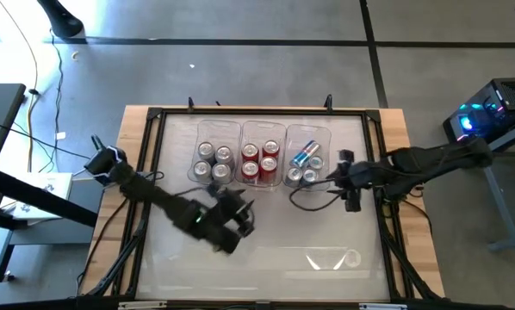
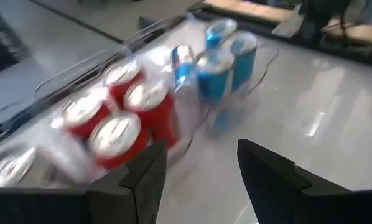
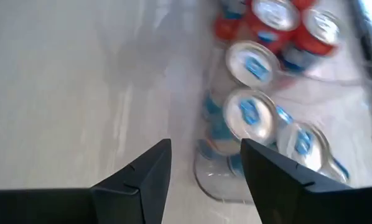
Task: Sort soda cans
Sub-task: Put the top left blue soda can inside the right transparent bin upright
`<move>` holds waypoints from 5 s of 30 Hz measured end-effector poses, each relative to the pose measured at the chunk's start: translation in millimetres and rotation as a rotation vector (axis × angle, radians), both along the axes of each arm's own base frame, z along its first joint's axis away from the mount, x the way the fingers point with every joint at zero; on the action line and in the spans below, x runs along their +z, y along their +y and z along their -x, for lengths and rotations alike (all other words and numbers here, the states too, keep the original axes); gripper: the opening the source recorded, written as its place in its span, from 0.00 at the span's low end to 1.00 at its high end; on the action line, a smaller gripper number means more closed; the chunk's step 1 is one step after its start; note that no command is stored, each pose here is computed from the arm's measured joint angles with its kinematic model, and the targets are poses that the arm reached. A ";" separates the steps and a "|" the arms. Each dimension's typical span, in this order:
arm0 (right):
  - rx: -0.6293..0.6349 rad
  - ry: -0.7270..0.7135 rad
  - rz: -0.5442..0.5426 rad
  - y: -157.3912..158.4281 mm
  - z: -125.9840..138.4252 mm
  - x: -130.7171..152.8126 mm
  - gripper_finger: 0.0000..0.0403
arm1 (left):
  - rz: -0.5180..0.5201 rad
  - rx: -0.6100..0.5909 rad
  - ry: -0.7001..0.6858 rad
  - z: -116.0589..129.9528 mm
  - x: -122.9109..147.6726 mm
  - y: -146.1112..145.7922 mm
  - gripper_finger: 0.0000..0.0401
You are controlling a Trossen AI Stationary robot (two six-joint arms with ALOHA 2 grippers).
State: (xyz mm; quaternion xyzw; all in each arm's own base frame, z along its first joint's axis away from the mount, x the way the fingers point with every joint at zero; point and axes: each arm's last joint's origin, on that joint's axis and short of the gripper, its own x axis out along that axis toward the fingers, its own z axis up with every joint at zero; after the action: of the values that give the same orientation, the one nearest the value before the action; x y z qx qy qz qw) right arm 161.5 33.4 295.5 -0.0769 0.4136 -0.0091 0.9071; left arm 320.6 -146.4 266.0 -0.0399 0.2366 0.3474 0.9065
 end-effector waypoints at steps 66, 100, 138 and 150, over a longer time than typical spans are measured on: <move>-0.857 0.456 -0.477 -235.1 -75.1 -98.1 0.50 | -0.137 0.048 0.153 11.8 -28.3 57.6 0.48; -0.947 0.510 -0.463 -224.0 -75.6 -109.6 0.46 | -0.122 0.064 0.134 7.9 -27.3 63.7 0.48; -0.902 0.321 -0.500 -209.1 -43.6 -75.4 0.46 | -0.118 0.069 0.134 8.5 -27.6 63.7 0.48; -0.842 0.234 -0.564 -203.2 -41.0 -108.8 0.46 | -0.118 0.069 0.134 8.5 -27.7 63.7 0.48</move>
State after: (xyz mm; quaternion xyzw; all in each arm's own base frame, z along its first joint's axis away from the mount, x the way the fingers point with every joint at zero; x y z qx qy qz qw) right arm 202.5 -169.8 186.7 0.3431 0.4936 -0.2530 0.7581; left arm 312.1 -82.7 238.3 0.0289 0.2745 0.3936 0.8769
